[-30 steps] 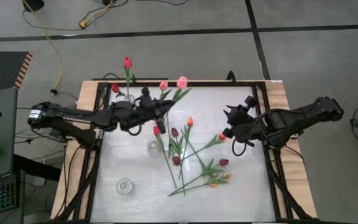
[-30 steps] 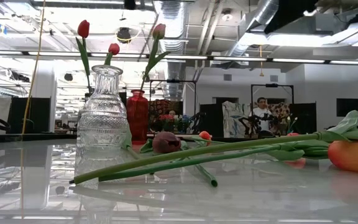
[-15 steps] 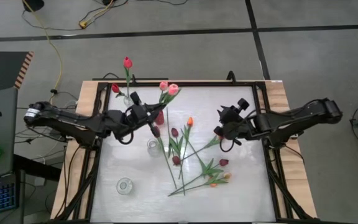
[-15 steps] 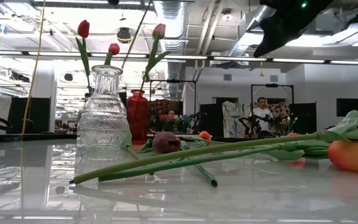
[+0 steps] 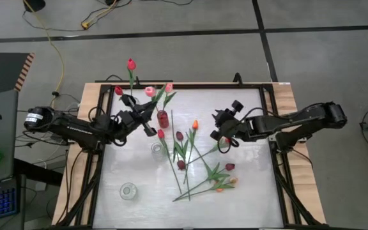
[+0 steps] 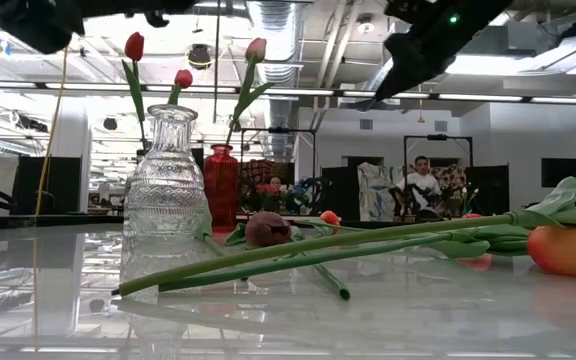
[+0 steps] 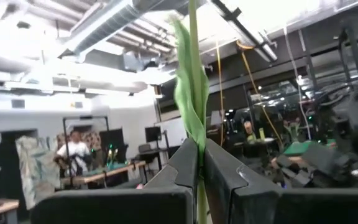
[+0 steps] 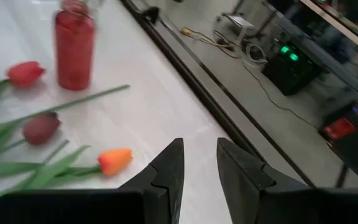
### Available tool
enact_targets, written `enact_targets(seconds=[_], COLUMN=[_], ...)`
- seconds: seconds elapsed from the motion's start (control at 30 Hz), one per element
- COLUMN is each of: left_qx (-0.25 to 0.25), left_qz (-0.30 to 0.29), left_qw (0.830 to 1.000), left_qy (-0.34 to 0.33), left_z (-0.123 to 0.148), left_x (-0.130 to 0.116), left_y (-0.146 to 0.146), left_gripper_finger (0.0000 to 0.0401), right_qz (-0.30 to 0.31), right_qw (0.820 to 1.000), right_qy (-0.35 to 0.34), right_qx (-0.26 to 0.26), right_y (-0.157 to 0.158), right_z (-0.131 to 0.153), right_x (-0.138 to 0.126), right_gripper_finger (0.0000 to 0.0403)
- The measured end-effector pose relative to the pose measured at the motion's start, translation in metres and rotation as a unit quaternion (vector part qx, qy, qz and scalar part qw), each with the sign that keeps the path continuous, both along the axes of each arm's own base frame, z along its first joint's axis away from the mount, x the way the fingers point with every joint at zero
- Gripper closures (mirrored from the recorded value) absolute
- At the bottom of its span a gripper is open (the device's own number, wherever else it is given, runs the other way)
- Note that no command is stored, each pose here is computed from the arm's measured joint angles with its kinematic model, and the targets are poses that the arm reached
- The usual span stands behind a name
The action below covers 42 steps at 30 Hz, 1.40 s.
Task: Sort flowers into vase by color
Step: Put the pink tulip into the red vase
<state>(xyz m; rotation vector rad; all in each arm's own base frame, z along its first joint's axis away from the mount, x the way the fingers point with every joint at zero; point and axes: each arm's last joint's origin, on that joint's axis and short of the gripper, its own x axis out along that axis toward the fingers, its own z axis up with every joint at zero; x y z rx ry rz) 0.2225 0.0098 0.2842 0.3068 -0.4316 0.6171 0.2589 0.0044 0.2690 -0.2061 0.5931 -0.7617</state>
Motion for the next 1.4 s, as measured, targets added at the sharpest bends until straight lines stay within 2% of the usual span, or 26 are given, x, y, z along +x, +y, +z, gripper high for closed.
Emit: enact_targets(seconds=[0.2, 0.57, 0.87, 1.07, 1.3, 1.4], left_qx=[-0.013, -0.048, -0.067, -0.081, -0.092, -0.109], left_qz=[0.0, -0.001, 0.026, 0.023, 0.019, 0.021], left_qw=[1.0, 0.999, 0.997, 0.995, 0.995, 0.993], left_qy=[-0.008, 0.001, 0.025, 0.052, 0.046, 0.035], left_z=[-0.007, -0.016, -0.022, -0.028, -0.028, -0.028], left_x=[-0.001, 0.005, 0.006, 0.009, 0.009, 0.008], left_y=[0.021, 0.037, 0.039, 0.04, 0.04, 0.04], left_gripper_finger=[0.0401, 0.0401, 0.0401, 0.0401, 0.0399, 0.0384], right_qz=[0.043, 0.043, 0.042, 0.042, 0.047, 0.047], right_qw=[0.999, 0.999, 0.999, 0.999, 0.998, 0.998], right_qy=[-0.018, 0.0, 0.025, 0.027, 0.033, 0.032], right_qx=[0.011, 0.021, 0.02, 0.02, 0.014, 0.014], right_y=[-0.008, -0.016, -0.016, -0.016, -0.016, -0.016], right_z=[-0.005, -0.027, -0.041, -0.041, -0.041, -0.041], right_x=[0.02, 0.039, 0.045, 0.045, 0.045, 0.045], right_gripper_finger=[0.028, 0.028, 0.028, 0.028, 0.028, 0.028])
